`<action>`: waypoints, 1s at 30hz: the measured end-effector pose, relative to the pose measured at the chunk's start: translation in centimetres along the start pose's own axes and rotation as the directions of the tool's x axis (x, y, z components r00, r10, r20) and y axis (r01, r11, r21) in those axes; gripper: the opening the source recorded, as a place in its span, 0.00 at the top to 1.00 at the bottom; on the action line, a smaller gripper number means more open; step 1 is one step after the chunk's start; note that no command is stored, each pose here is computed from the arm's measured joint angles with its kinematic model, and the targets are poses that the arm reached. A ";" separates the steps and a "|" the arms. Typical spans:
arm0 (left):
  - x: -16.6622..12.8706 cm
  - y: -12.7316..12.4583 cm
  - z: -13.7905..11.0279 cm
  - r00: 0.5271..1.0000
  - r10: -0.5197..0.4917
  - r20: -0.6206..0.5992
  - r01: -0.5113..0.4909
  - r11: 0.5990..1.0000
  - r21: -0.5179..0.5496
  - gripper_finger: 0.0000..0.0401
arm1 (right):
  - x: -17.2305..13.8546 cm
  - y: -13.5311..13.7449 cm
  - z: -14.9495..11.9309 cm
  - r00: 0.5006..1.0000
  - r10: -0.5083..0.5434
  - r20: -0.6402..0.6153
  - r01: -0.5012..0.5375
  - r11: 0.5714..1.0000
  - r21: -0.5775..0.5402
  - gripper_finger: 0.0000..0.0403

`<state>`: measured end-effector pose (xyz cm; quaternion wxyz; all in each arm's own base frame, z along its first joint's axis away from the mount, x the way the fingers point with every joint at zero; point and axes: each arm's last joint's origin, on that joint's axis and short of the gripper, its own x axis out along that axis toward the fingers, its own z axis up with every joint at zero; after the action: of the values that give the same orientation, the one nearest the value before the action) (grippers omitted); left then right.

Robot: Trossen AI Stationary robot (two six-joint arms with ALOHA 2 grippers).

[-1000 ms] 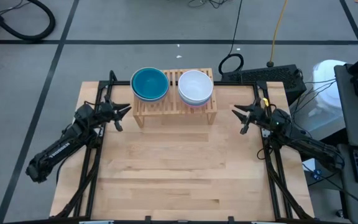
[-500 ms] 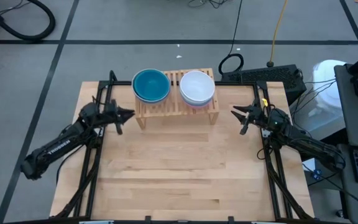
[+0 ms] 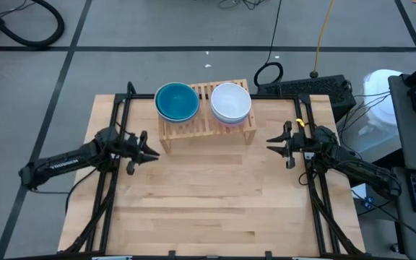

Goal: Place and stack bowls onto a shelf
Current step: Return to Home Position

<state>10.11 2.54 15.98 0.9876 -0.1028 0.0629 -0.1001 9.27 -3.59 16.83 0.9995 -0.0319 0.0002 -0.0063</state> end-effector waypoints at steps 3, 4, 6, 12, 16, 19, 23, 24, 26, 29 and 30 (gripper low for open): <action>0.4 -0.8 -0.1 0.997 -0.079 -0.018 0.079 0.997 0.012 0.80 | 0.0 0.0 0.0 1.000 0.006 0.000 -0.006 1.000 0.011 0.74; 0.4 -1.0 -0.2 0.995 -0.100 -0.022 0.100 0.995 0.015 0.80 | 0.0 0.0 0.0 1.000 0.006 0.000 -0.006 1.000 0.021 0.74; 0.6 -1.4 -0.2 0.990 -0.139 -0.032 0.140 0.990 0.021 0.80 | 0.0 0.0 0.0 1.000 0.006 -0.001 -0.006 0.999 0.042 0.74; 0.8 -2.3 -0.4 0.973 -0.225 -0.053 0.228 0.972 0.059 0.80 | 0.0 0.0 0.0 1.000 0.007 -0.003 -0.006 0.994 0.111 0.74; 0.9 -2.7 -0.5 0.965 -0.256 -0.061 0.260 0.962 0.078 0.80 | 0.0 0.0 0.0 1.000 0.007 -0.004 -0.006 0.991 0.136 0.74; 0.9 -2.8 -0.5 0.961 -0.269 -0.065 0.273 0.961 0.053 0.80 | 0.0 0.0 0.0 1.000 0.007 -0.004 -0.006 0.991 0.133 0.74; 0.9 -2.9 -0.5 0.959 -0.275 -0.067 0.276 0.961 -0.001 0.80 | 0.0 0.0 0.0 1.000 0.006 0.001 -0.006 0.990 0.141 0.74; 1.0 -2.9 -0.5 0.959 -0.276 -0.067 0.276 0.961 -0.014 0.80 | 0.0 0.0 0.0 1.000 0.005 0.003 -0.006 0.989 0.151 0.74; 1.0 -2.9 -0.5 0.959 -0.276 -0.067 0.275 0.961 -0.030 0.80 | 0.0 0.0 0.0 1.000 0.005 0.003 -0.006 0.988 0.156 0.74; 1.0 -2.9 -0.5 0.959 -0.276 -0.067 0.274 0.961 -0.043 0.80 | 0.0 0.0 0.0 1.000 0.005 0.005 -0.005 0.988 0.154 0.74; 1.0 -2.9 -0.5 0.959 -0.276 -0.067 0.273 0.961 -0.046 0.80 | 0.0 0.0 0.0 1.000 0.005 0.005 -0.005 0.988 0.154 0.74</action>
<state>10.43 -0.52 15.97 0.9592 -0.1249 0.0857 -0.2386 9.27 -3.58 16.87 0.9990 0.0454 -0.0024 -0.0037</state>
